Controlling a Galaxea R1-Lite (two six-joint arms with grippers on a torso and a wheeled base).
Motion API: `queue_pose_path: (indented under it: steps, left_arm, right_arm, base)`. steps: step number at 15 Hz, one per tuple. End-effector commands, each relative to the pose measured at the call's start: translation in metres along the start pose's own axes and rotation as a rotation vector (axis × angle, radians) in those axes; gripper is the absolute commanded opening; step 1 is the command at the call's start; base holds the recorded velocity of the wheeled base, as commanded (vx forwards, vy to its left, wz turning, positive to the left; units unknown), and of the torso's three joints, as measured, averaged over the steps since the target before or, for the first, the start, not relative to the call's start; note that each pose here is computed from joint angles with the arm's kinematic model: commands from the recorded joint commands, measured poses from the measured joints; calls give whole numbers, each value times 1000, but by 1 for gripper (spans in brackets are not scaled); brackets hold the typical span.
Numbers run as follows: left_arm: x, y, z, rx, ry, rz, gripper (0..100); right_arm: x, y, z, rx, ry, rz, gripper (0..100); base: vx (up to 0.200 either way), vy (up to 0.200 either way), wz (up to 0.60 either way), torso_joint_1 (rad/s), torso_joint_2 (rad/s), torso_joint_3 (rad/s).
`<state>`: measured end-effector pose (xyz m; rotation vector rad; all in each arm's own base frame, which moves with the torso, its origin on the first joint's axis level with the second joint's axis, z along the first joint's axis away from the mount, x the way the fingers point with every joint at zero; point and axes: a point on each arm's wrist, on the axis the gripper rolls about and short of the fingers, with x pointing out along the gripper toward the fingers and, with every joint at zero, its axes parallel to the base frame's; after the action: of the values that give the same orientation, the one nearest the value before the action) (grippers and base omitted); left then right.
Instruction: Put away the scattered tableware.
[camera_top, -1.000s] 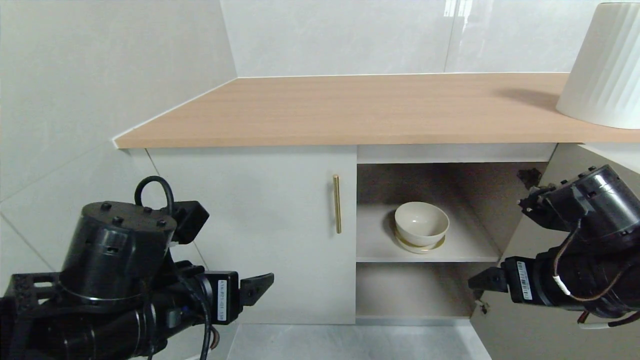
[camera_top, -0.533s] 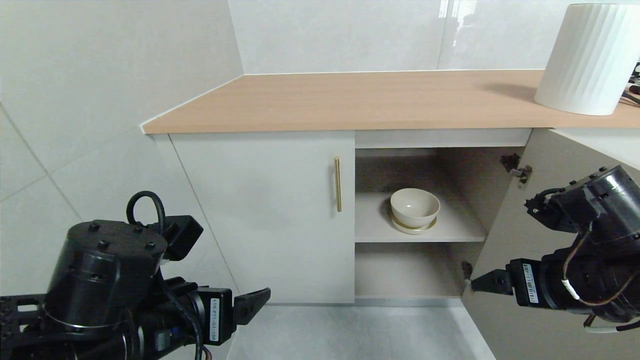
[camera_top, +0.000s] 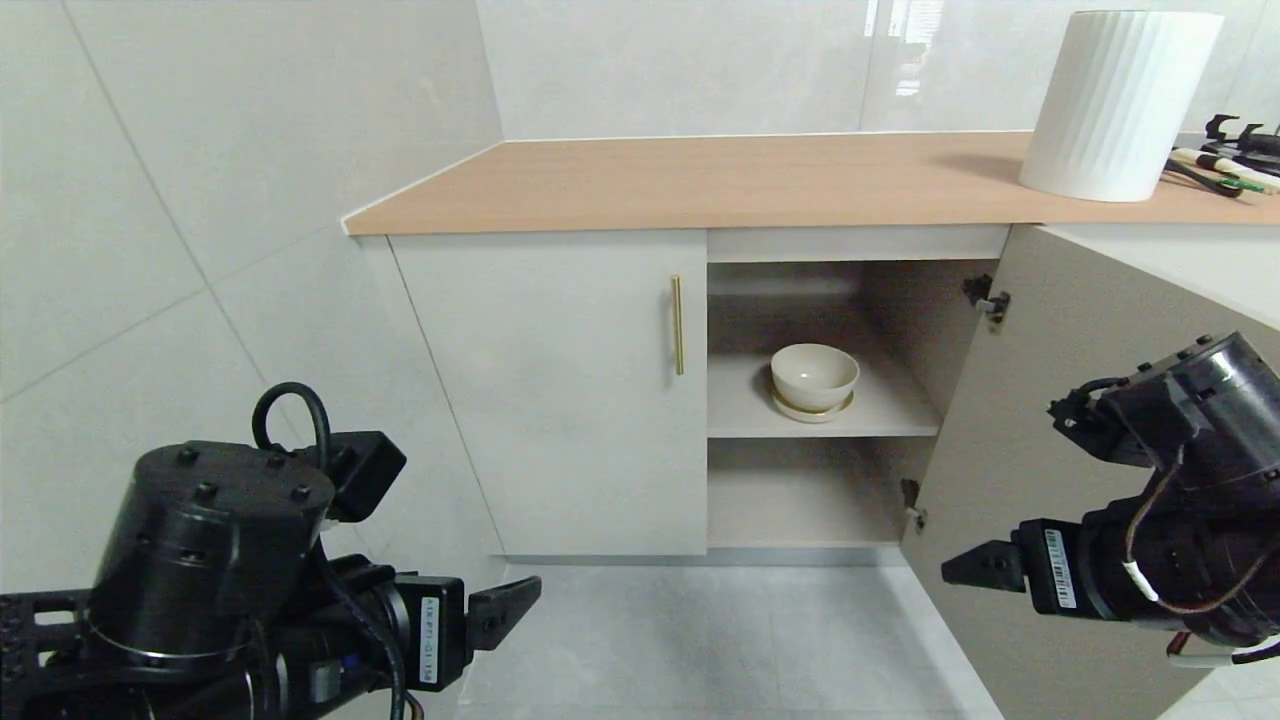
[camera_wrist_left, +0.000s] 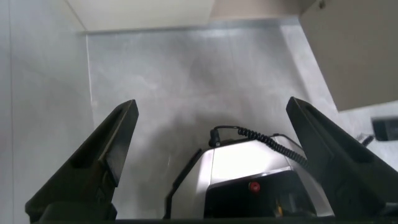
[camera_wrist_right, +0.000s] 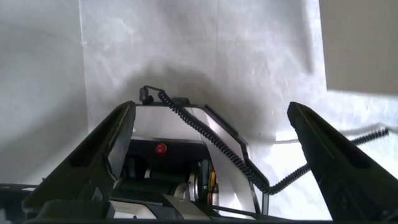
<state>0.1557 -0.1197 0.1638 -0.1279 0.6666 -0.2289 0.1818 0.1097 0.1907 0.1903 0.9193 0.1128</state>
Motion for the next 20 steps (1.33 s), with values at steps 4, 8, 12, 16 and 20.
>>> queue_pose_path:
  steps: [4, 8, 12, 16, 20]
  left_arm:
    - [1, 0, -1, 3, 0, 8, 100]
    - [1, 0, -1, 3, 0, 9, 100]
    - [2, 0, -1, 4, -2, 19, 100]
    - [2, 0, -1, 4, -2, 19, 100]
    - [1, 1, -1, 5, -2, 19, 100]
  right_arm:
    - [-1, 3, -3, -16, 5, 13, 100]
    - [-1, 3, -5, -20, 10, 12, 100]
    - [0, 0, -9, -25, 24, 3, 100]
    - [-2, -3, -15, -37, 40, -7, 100]
    - [-6, -6, -21, -59, 85, -32, 100]
  base:
    - [-50, 0, 0, 1, 1, -1]
    - [0, 0, 0, 0, 0, 0]
    - [0, -100, 0, 0, 1, 2]
    - [0, -200, 0, 5, -1, 2]
    - [0, -200, 0, 4, 4, 2]
